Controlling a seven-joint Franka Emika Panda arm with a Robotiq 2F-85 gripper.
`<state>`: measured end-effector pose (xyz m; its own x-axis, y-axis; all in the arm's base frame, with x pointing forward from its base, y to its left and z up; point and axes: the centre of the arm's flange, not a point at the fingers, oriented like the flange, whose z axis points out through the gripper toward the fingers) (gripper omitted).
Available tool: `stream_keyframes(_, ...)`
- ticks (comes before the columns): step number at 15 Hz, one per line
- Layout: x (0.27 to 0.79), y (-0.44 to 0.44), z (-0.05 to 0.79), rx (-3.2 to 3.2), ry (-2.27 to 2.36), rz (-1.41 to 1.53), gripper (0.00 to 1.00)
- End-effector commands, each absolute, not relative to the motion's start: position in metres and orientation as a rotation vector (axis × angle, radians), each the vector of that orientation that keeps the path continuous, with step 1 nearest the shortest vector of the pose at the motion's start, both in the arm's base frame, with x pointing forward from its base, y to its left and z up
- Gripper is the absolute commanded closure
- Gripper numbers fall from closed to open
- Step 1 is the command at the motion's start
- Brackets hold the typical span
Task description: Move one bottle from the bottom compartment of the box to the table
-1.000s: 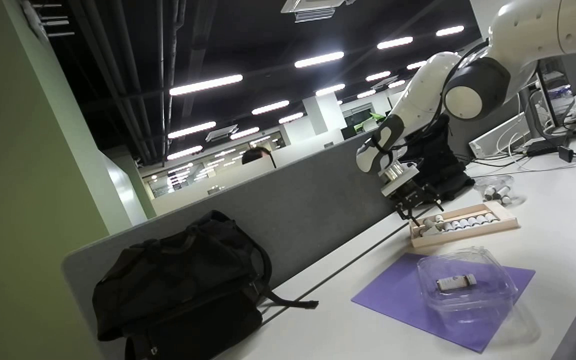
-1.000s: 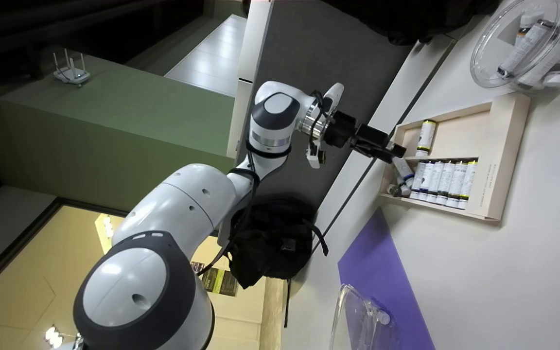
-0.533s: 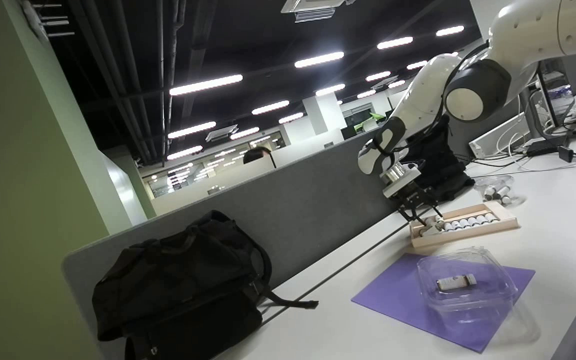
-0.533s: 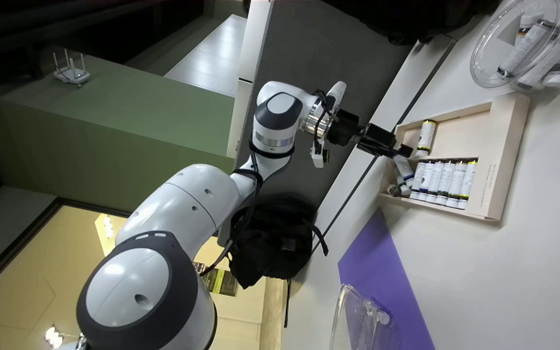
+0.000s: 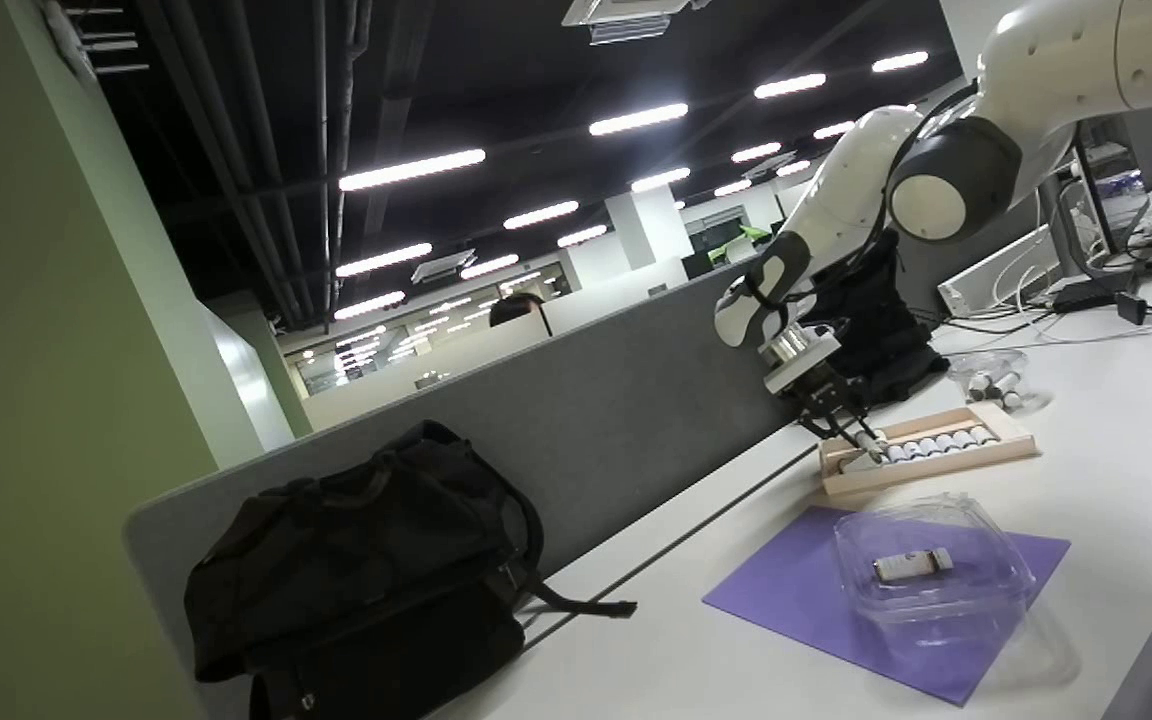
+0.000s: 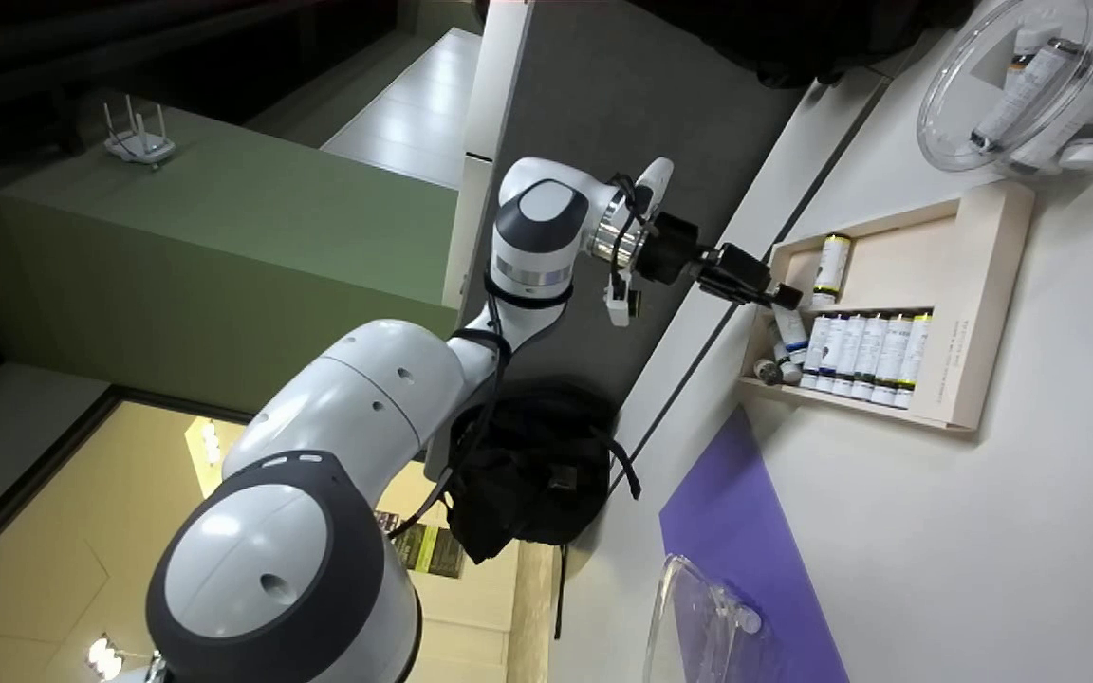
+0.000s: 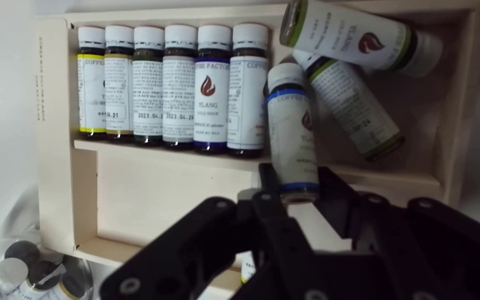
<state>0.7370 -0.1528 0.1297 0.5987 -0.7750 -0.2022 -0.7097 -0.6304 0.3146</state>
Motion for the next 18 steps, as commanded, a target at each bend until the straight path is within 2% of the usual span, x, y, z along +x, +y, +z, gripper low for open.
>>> stream_keyframes(1, 0.741, -0.143, 0.178, 2.679, -1.242, -0.423, 0.93)
stream_keyframes(6, 0.755, -0.105, 0.226, 2.878, -1.175, -0.326, 0.93)
stream_keyframes(12, 0.76, -0.037, 0.164, 3.062, -0.971, -0.63, 0.93)
stream_keyframes(18, 0.742, -0.019, 0.101, 3.068, -0.857, -0.959, 0.93)
